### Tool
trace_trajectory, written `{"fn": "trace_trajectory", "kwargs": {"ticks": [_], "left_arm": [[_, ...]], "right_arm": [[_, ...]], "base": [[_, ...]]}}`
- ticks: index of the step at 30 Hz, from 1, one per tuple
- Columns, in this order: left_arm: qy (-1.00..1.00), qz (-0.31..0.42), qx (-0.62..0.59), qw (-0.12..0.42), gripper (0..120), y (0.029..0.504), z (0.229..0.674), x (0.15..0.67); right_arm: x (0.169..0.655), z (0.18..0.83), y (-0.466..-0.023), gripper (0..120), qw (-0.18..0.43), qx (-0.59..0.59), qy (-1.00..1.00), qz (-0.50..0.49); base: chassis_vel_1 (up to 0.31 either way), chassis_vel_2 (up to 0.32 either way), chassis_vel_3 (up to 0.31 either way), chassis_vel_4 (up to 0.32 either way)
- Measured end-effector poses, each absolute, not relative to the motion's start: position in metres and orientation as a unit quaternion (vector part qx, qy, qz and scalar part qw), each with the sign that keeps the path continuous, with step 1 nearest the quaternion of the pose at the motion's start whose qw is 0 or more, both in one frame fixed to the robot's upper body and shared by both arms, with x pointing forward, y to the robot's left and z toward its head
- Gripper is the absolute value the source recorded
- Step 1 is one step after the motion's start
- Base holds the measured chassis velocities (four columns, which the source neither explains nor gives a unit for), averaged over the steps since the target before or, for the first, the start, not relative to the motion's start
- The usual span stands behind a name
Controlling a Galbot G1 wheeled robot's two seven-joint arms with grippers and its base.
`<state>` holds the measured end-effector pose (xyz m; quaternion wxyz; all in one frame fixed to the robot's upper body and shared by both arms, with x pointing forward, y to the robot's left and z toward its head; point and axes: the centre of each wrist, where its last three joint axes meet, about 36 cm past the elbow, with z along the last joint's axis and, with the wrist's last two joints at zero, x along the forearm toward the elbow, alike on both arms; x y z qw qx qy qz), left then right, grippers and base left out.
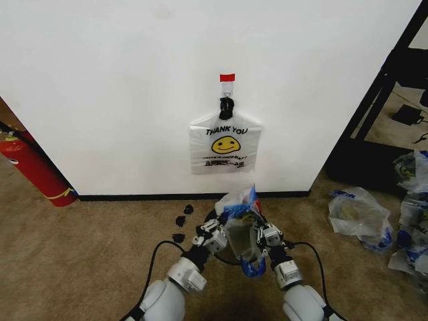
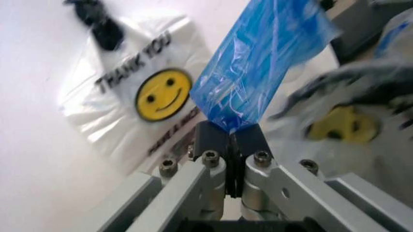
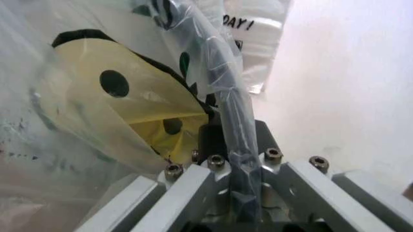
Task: Pick up the garbage bag from the wall and place it over the trash bin.
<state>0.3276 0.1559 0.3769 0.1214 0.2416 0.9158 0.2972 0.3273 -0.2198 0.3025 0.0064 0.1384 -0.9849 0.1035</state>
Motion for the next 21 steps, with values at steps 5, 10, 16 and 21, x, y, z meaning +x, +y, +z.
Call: {"fn": "trace_trajectory", "kwargs": {"ticks": [5, 10, 16, 21], "left_arm": [[0.919, 0.302, 0.23, 0.111, 0, 0.17, 0.372, 0.334], [0.922, 0.305, 0.219, 0.094, 0, 0.183, 0.367, 0.337], [0.927, 0.308, 0.198, 0.077, 0, 0.194, 0.358, 0.346], [0.932, 0.303, 0.189, 0.067, 0, 0.196, 0.355, 0.347]], "right_arm": [[0.332, 0.308, -0.237, 0, 0.014, 0.175, -0.982, 0.069], [0.343, 0.316, -0.258, 0, 0.017, 0.222, -0.975, 0.016], [0.357, 0.319, -0.279, 0, 0.018, 0.275, -0.961, -0.027], [0.371, 0.319, -0.298, 0, 0.016, 0.309, -0.95, -0.049]], "base": [[0.0, 0.0, 0.0, 0.0], [0.0, 0.0, 0.0, 0.0], [0.0, 0.0, 0.0, 0.0], [0.0, 0.0, 0.0, 0.0]]}}
